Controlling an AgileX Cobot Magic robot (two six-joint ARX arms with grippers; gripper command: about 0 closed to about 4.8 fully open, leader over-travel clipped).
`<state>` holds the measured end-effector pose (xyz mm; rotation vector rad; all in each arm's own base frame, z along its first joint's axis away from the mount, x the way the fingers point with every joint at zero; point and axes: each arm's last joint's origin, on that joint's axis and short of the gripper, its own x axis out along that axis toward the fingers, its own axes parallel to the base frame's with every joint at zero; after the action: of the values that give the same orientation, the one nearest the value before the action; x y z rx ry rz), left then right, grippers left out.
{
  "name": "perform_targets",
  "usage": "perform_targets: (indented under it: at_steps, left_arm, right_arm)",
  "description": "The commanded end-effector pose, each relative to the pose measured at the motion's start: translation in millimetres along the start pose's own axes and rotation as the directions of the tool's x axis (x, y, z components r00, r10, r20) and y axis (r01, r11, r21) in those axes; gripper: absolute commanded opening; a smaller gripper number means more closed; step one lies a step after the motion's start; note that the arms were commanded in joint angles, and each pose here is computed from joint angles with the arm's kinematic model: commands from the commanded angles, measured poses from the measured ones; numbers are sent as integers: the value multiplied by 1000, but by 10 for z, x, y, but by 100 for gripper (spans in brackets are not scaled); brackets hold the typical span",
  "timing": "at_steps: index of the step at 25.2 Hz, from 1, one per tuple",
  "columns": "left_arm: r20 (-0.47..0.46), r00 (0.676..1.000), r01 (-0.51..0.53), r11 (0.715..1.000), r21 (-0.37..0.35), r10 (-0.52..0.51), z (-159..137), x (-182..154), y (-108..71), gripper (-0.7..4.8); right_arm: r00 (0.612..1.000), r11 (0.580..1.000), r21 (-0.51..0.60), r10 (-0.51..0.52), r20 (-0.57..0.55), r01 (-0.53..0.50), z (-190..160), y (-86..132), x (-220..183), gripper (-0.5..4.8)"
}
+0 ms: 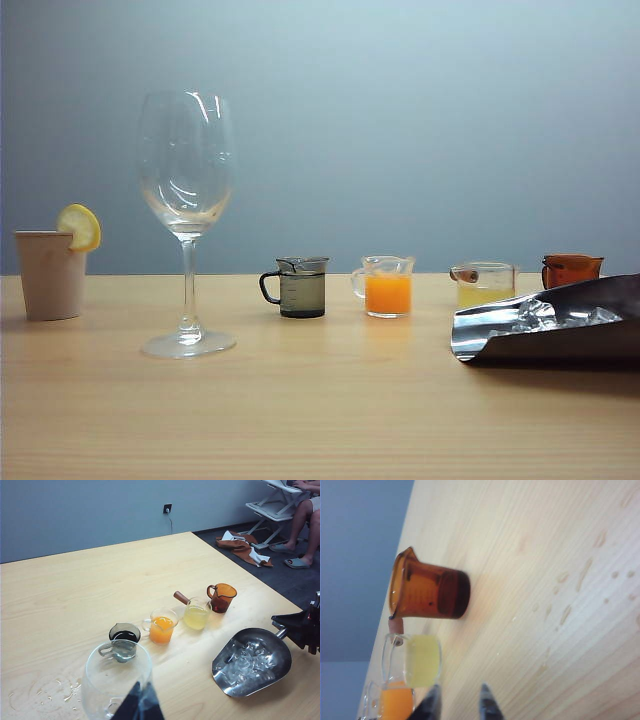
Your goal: Pick up the ice scoop on the desk filled with ice cubes, pour the ice into the goblet, and finally put the scoop back on the table.
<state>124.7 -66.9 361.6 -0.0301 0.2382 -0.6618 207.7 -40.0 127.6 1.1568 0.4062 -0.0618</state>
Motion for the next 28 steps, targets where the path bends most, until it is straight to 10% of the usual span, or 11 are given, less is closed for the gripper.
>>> perform_targets:
  at_steps: [1,28]
  left_arm:
    - [17,1000,-3,1000,8,2,23,-8,-1,-6]
    - [17,1000,-3,1000,8,2,22,-8,-1,-6]
  right_arm:
    - [1000,1000,-10,3,4,-3,2,5,1,79]
    - [999,999,42,32,-12,-32,6,14,9,-1]
